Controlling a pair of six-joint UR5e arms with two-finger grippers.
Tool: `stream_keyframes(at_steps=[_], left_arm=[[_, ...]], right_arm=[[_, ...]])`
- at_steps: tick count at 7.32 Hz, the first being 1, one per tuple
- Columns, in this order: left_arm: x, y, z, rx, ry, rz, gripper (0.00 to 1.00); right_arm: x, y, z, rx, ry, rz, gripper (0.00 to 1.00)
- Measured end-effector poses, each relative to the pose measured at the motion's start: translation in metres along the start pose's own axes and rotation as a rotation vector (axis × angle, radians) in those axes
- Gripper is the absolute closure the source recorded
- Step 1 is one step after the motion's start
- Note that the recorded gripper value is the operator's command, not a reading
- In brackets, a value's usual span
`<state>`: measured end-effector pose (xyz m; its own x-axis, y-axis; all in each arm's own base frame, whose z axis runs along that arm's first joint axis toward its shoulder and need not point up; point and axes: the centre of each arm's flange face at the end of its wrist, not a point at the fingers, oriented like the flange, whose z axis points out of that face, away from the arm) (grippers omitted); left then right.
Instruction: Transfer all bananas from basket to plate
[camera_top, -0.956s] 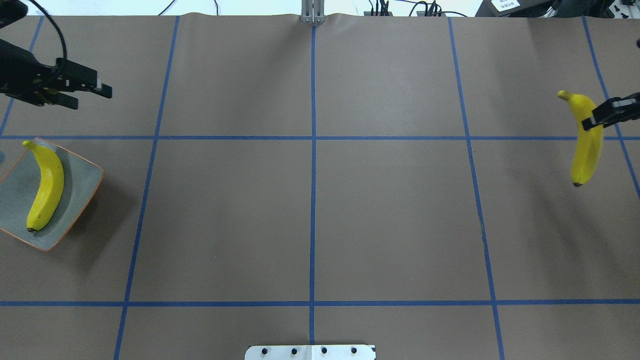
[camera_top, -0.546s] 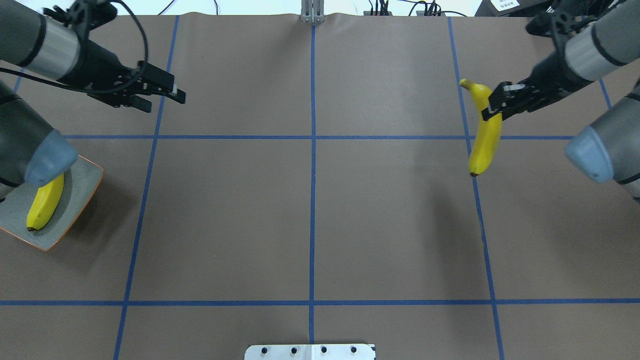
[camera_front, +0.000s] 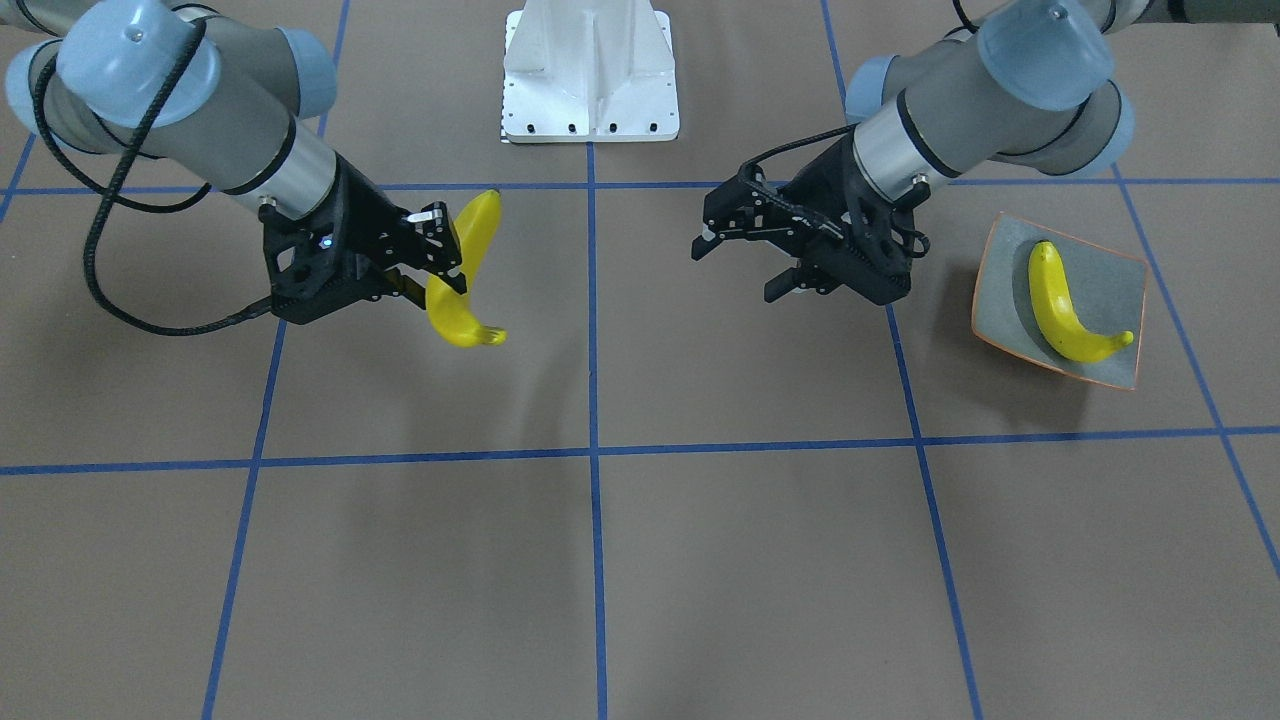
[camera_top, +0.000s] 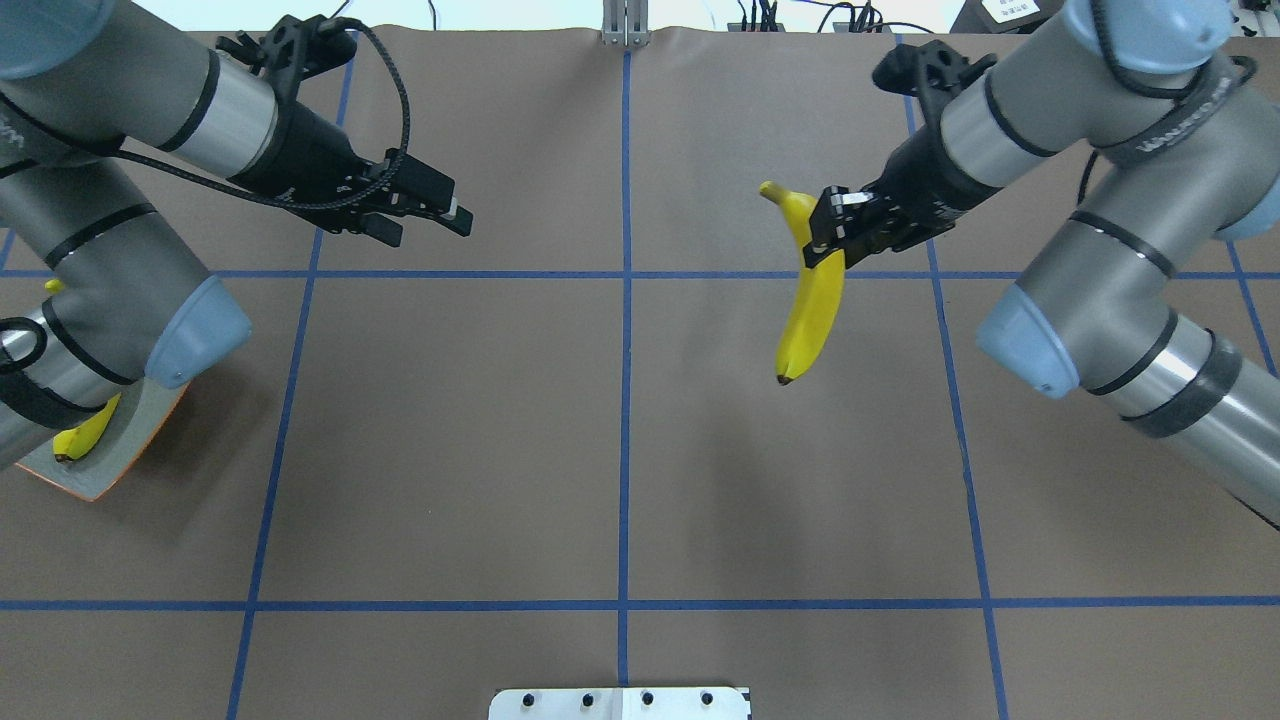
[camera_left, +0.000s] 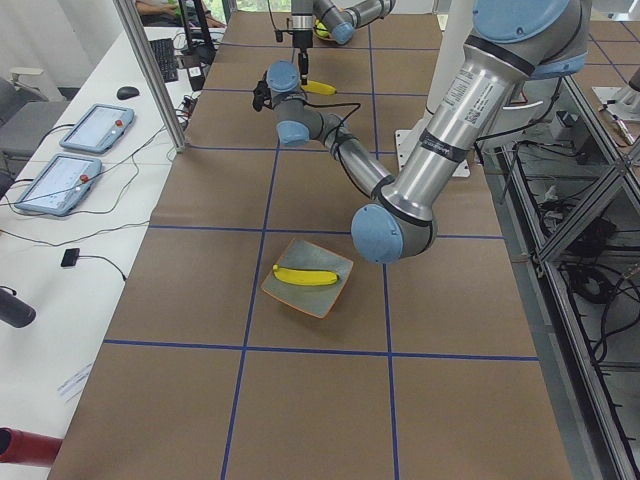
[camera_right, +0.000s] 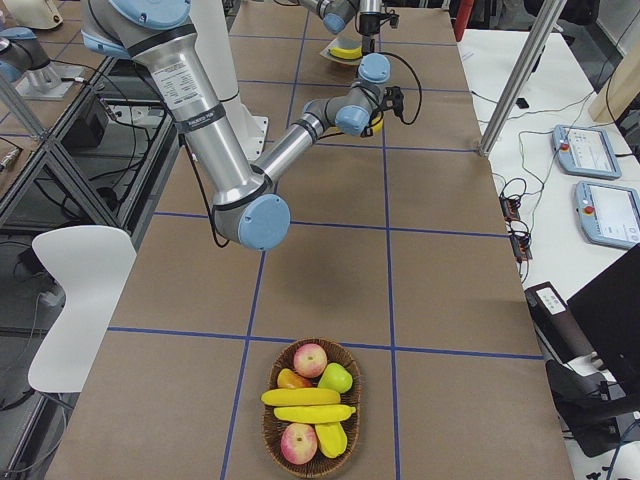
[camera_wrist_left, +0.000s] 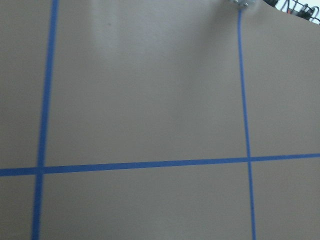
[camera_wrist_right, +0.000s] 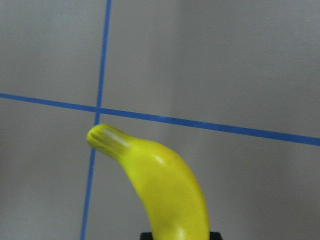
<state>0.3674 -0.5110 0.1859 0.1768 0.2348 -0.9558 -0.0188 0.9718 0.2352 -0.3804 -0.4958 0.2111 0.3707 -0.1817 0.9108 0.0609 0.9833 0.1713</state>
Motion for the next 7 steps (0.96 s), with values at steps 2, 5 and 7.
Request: stream_keyframes(at_steps=[2, 5, 7], left_arm=[[0.028, 0.009, 0.021, -0.034, 0.029, 0.025, 0.00], [0.062, 0.026, 0.045, -0.076, 0.082, -0.011, 0.00], [0.071, 0.037, 0.055, -0.094, 0.109, -0.019, 0.01]], right_arm=[[-0.034, 0.005, 0.010, 0.009, -0.017, -0.029, 1.00], [-0.063, 0.005, 0.017, 0.067, -0.075, -0.028, 1.00], [-0.063, 0.002, 0.031, 0.109, -0.144, -0.005, 1.00]])
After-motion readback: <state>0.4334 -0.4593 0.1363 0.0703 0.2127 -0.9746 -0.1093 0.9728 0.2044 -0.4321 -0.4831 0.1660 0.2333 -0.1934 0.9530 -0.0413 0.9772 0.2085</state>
